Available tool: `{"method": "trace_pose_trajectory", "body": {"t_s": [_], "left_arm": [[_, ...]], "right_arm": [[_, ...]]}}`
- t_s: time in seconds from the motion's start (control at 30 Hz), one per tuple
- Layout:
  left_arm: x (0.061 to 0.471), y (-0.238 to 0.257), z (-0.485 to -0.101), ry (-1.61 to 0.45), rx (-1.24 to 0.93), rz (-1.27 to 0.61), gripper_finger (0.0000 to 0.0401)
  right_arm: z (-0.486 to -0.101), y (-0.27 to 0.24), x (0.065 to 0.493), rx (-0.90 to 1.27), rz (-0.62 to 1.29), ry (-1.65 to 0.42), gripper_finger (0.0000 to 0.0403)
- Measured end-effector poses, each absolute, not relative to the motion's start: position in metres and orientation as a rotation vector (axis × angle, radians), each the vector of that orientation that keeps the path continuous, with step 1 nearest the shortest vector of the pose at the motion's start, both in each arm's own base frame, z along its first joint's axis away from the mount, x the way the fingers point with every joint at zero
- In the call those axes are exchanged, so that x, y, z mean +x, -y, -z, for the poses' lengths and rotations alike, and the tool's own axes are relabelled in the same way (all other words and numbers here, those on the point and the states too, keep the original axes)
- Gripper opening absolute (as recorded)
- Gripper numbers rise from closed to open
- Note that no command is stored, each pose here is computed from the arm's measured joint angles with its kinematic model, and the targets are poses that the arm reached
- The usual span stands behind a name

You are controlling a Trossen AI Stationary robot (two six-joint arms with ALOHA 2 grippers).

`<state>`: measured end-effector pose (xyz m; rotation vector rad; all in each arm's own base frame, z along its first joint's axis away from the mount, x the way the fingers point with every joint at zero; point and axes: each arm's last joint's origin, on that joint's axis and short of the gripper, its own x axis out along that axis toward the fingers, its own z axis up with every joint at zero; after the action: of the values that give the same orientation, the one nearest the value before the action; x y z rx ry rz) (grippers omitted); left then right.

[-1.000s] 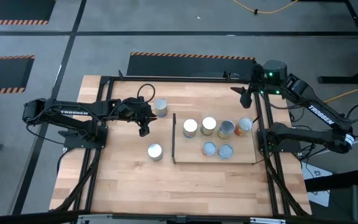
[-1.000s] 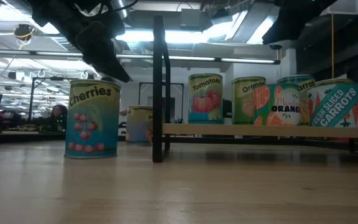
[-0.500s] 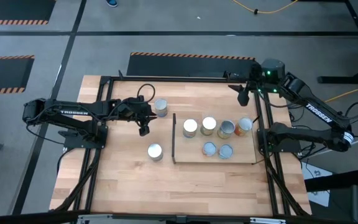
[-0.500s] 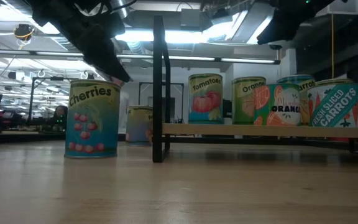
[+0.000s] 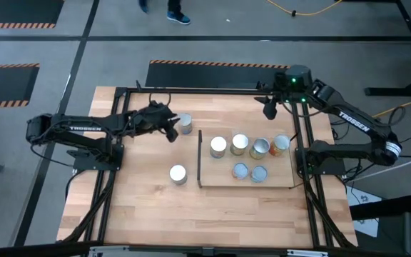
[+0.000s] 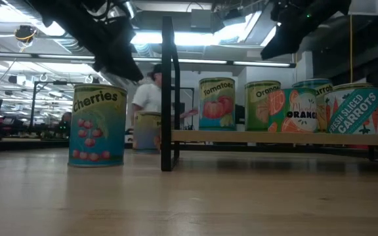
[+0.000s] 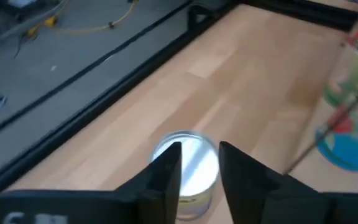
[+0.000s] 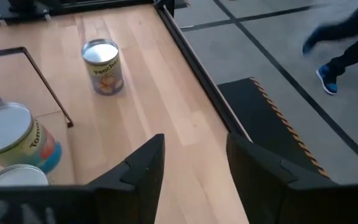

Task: Pick and place cans onto a shelf
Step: Put the canned peaches on the shelf

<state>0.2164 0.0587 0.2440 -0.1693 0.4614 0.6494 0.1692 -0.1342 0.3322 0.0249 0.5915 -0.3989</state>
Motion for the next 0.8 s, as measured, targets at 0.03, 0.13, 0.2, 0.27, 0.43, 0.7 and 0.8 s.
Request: {"method": "trace_pose_trajectory", "body": {"t_s": [0.03, 0.13, 0.2, 0.27, 0.43, 0.7, 0.8], "left_arm": [[0.216, -0.062, -0.243, -0.460, -0.191, -0.668, 0.0111], [0.214, -0.070, -0.241, -0.449, -0.248, -0.731, 0.0135], [0.213, -0.077, -0.241, -0.418, -0.299, -0.801, 0.0141], [0.210, -0.083, -0.239, -0.401, -0.369, -0.857, 0.0142], [0.213, -0.094, -0.227, -0.388, -0.507, -0.930, 0.0140], [0.225, -0.099, -0.205, -0.472, -0.584, -0.919, 0.0141], [0.227, -0.100, -0.198, -0.495, -0.593, -0.930, 0.0141]], "right_arm": [[-0.332, 0.135, 0.170, 0.018, 0.396, -0.596, 0.0178], [-0.331, 0.135, 0.170, 0.004, 0.392, -0.600, 0.0178], [-0.331, 0.135, 0.170, 0.004, 0.392, -0.599, 0.0178], [-0.331, 0.135, 0.170, 0.004, 0.392, -0.599, 0.0178], [-0.331, 0.135, 0.170, 0.007, 0.392, -0.599, 0.0178], [-0.331, 0.134, 0.170, 0.012, 0.376, -0.598, 0.0178], [-0.331, 0.134, 0.170, 0.013, 0.374, -0.598, 0.0178]]}}
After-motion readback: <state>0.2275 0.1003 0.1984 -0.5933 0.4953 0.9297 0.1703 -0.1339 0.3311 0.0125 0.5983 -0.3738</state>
